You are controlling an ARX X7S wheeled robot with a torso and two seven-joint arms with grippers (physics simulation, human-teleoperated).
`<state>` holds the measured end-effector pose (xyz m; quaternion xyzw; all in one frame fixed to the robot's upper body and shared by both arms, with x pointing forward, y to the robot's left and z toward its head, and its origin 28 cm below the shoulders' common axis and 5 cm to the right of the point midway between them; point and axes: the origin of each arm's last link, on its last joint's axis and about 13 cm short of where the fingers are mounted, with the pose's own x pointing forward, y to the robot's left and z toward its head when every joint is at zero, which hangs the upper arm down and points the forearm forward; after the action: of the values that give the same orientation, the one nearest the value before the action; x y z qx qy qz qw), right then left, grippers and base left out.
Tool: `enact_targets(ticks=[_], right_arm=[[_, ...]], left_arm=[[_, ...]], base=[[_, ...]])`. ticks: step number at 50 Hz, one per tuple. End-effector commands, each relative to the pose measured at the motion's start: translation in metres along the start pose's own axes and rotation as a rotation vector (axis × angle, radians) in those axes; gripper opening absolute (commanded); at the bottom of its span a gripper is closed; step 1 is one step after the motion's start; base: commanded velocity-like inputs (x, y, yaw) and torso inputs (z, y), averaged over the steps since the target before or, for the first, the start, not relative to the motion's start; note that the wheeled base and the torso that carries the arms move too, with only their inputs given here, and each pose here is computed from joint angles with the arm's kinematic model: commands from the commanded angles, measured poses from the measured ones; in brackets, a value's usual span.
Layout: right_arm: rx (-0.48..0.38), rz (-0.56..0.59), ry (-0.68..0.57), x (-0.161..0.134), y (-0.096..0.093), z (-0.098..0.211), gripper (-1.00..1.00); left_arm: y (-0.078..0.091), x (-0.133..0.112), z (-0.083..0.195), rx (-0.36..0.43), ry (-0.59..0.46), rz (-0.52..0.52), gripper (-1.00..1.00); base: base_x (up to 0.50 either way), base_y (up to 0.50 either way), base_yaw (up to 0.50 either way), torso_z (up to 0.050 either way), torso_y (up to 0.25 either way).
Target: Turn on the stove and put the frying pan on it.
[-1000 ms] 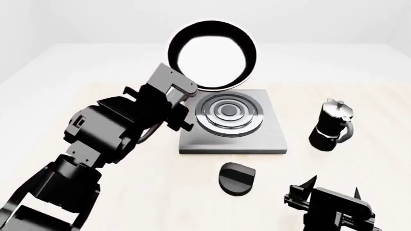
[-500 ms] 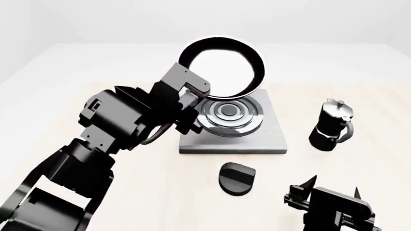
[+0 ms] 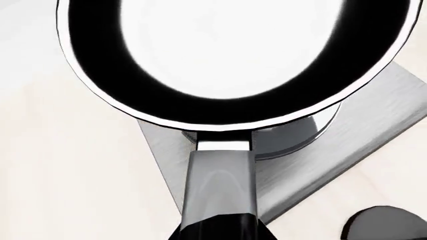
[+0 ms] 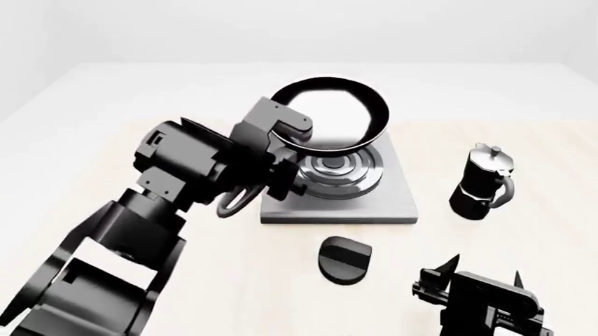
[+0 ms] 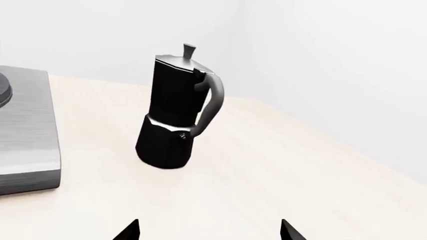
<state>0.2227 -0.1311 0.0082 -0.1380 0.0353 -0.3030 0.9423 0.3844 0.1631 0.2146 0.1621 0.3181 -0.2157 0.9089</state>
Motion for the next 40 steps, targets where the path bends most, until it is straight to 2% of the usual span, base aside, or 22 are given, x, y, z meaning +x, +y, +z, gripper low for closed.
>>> enact_targets(ticks=[1, 20, 40], right_arm=[[-0.003, 0.005, 0.0, 0.0, 0.0, 0.0, 1.0], [-0.009, 0.009, -0.003, 0.001, 0.0, -0.001, 1.0], [-0.009, 0.011, -0.004, 0.001, 0.001, -0.001, 1.0]], left_arm=[[-0.001, -0.002, 0.01, -0.041, -0.031, -0.015, -1.0], [-0.016, 0.009, 0.003, 0.014, -0.015, -0.03, -1.0], [-0.015, 0.021, -0.004, 0.022, -0.008, -0.013, -1.0]], base=[[0.0, 0.0, 0.0, 0.0, 0.0], [0.0, 0.0, 0.0, 0.0, 0.001], [0.0, 0.0, 0.0, 0.001, 0.002]])
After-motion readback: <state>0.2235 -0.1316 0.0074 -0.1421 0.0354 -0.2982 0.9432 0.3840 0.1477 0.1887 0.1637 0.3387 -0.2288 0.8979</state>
